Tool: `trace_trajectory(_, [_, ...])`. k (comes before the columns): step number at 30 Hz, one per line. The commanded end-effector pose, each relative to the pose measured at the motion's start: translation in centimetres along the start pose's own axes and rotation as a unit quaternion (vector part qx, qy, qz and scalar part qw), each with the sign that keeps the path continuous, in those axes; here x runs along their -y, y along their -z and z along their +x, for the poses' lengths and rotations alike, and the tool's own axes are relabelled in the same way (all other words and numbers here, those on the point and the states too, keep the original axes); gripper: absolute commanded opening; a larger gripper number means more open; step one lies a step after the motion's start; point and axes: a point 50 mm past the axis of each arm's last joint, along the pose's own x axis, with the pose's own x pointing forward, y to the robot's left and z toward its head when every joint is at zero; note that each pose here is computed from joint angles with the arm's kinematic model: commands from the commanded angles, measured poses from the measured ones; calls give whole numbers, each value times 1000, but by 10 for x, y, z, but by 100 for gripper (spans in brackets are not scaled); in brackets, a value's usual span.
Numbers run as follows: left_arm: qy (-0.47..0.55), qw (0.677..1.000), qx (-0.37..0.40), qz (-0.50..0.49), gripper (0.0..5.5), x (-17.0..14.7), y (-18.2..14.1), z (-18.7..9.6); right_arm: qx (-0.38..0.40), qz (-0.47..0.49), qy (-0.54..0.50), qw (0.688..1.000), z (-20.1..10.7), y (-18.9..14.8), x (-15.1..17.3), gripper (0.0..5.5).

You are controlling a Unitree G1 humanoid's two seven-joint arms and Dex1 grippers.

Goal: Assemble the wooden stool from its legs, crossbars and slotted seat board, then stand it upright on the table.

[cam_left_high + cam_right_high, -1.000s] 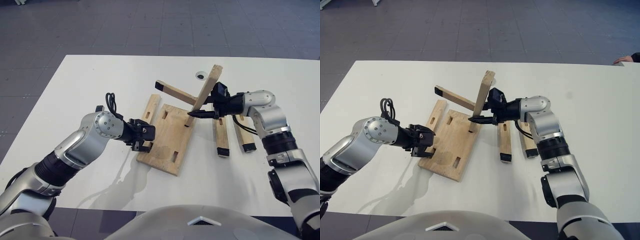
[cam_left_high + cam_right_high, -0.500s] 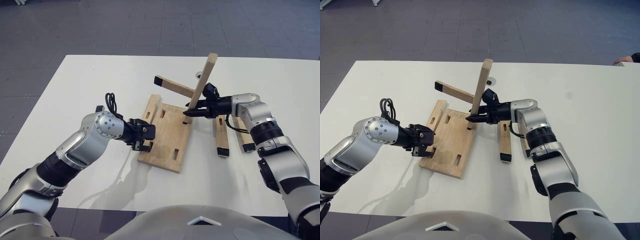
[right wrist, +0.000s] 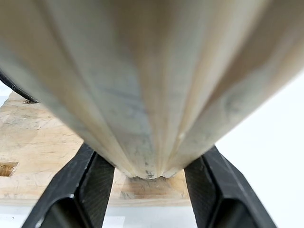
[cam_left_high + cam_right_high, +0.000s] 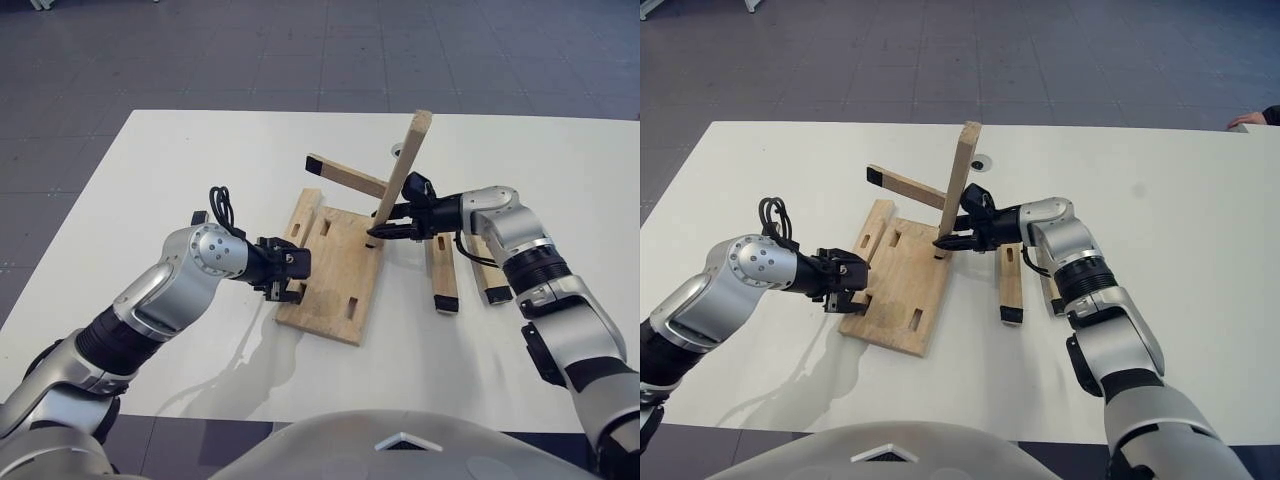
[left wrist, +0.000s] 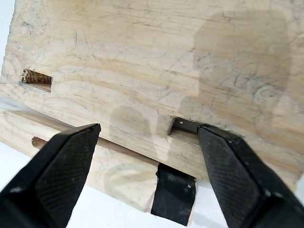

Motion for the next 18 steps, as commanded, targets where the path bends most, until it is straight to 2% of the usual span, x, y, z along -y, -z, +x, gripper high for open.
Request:
trace_trajectory(1, [3, 1000, 6, -10, 378, 6, -1, 10, -119, 75, 4, 990, 14, 59, -13, 254])
trace_trajectory(8, [2, 1000, 9, -16, 378, 10, -2, 11, -96, 68, 30, 993, 4, 44, -1, 388])
trace_trajectory(14, [1, 1000, 9, -26, 378, 14, -1, 12, 1, 27, 70, 997, -33, -17, 11, 491])
trace_trajectory(18, [0, 1000, 6, -31, 378, 16, 1, 12, 35, -24, 77, 996, -60, -51, 2, 495])
